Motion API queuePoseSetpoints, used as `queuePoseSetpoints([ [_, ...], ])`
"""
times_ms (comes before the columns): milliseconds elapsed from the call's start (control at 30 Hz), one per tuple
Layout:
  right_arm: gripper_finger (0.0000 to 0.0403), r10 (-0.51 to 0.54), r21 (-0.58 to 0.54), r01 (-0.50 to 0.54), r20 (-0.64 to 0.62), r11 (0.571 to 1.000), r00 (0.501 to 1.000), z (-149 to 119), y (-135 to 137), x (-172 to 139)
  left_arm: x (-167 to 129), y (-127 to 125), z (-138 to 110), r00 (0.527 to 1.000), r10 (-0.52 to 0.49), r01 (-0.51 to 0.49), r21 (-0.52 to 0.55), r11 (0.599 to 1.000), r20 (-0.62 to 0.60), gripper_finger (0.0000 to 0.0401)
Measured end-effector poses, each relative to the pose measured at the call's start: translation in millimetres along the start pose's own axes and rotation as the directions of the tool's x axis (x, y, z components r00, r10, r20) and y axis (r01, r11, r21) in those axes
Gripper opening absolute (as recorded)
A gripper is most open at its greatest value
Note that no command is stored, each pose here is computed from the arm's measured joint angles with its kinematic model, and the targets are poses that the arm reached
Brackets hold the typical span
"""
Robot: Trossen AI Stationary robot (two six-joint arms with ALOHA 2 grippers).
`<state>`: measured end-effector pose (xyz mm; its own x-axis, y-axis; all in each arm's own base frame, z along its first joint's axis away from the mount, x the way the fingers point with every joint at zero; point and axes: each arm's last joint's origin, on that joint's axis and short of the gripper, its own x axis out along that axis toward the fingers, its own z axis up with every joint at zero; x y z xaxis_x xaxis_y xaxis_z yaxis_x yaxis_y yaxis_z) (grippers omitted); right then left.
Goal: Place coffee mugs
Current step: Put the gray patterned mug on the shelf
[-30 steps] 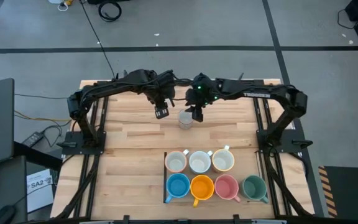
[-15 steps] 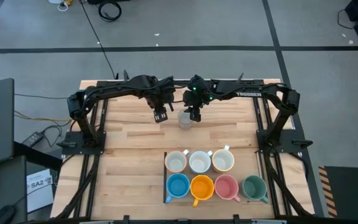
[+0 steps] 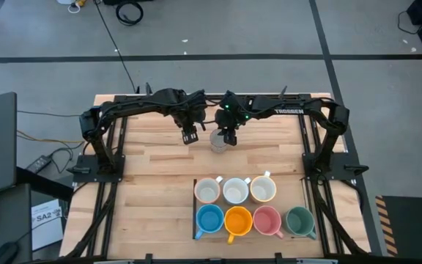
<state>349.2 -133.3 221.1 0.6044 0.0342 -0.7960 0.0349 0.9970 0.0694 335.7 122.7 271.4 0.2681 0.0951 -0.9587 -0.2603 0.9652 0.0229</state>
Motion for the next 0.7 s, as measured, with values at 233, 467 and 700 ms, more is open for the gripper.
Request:
queuePoseSetpoints([
  [233, 0.0105, 0.004, 0.008, -0.004, -0.036, 1.0, 0.999, -3.4, 0.7, 0.0, 0.1, 0.0, 0.3, 1.0, 0.001, -0.001, 0.0, 1.0, 0.002, 0.0156],
  [467, 0.0057, 0.007, 0.011, -0.006, -0.048, 1.0, 0.999, -4.9, 1.0, 0.1, 0.1, 0.0, 0.4, 1.0, 0.001, -0.001, 0.0, 1.0, 0.003, 0.0156],
  [700, 0.0019, 0.008, 0.012, -0.007, -0.048, 1.0, 0.999, -4.8, 1.0, 0.1, 0.1, 0.0, 0.4, 1.0, 0.0, 0.0, 0.0, 1.0, 0.004, 0.0156],
])
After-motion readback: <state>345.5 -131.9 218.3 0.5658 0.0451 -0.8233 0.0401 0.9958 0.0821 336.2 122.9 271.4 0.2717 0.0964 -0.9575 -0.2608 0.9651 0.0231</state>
